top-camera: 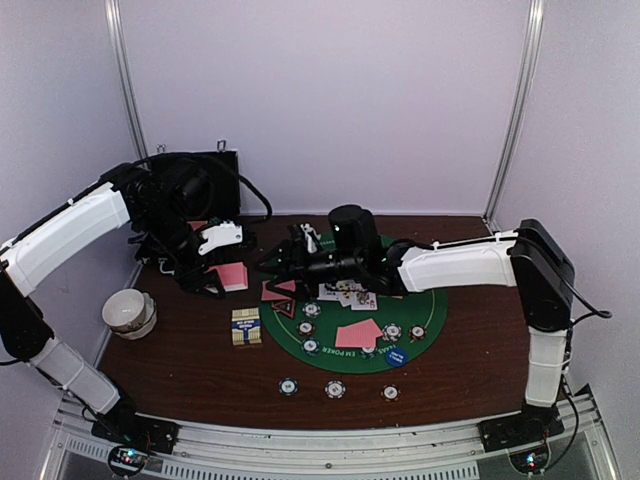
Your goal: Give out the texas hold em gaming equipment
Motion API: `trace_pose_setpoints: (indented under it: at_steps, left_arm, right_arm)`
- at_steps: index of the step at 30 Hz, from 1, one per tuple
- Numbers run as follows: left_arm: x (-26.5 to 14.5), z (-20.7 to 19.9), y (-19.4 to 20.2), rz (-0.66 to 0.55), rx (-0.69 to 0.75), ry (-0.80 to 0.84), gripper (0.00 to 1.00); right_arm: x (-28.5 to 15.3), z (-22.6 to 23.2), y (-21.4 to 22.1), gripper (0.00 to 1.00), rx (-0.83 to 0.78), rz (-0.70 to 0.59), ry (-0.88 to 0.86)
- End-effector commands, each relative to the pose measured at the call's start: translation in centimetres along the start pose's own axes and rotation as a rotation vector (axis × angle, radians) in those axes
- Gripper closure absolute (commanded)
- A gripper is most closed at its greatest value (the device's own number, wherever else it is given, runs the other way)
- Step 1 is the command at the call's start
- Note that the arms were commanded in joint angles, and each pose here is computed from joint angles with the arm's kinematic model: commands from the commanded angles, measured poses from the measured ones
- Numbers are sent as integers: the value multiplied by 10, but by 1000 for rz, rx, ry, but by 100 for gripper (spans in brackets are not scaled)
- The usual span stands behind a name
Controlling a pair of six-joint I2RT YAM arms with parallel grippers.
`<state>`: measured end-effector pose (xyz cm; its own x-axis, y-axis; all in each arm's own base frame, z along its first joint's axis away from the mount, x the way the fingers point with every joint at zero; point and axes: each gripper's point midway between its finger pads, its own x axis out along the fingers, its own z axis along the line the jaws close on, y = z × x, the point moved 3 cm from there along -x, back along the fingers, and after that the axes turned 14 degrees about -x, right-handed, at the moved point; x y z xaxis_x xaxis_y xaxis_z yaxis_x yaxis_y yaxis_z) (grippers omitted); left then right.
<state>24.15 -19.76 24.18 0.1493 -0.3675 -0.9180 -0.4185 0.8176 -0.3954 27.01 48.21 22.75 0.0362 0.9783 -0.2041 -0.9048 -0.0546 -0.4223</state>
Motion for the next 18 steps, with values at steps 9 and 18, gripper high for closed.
trace_pose_setpoints:
  at_steps: [9, 18]
  left_arm:
    - [-11, -2, -13, -65, 4, 7, 100]
    - [-13, -3, -14, -74, 9, 10, 100]
  right_arm:
    - [31, 34, -4, 31, -15, 17, -138]
    - [52, 34, -4, 33, -3, 51, -161]
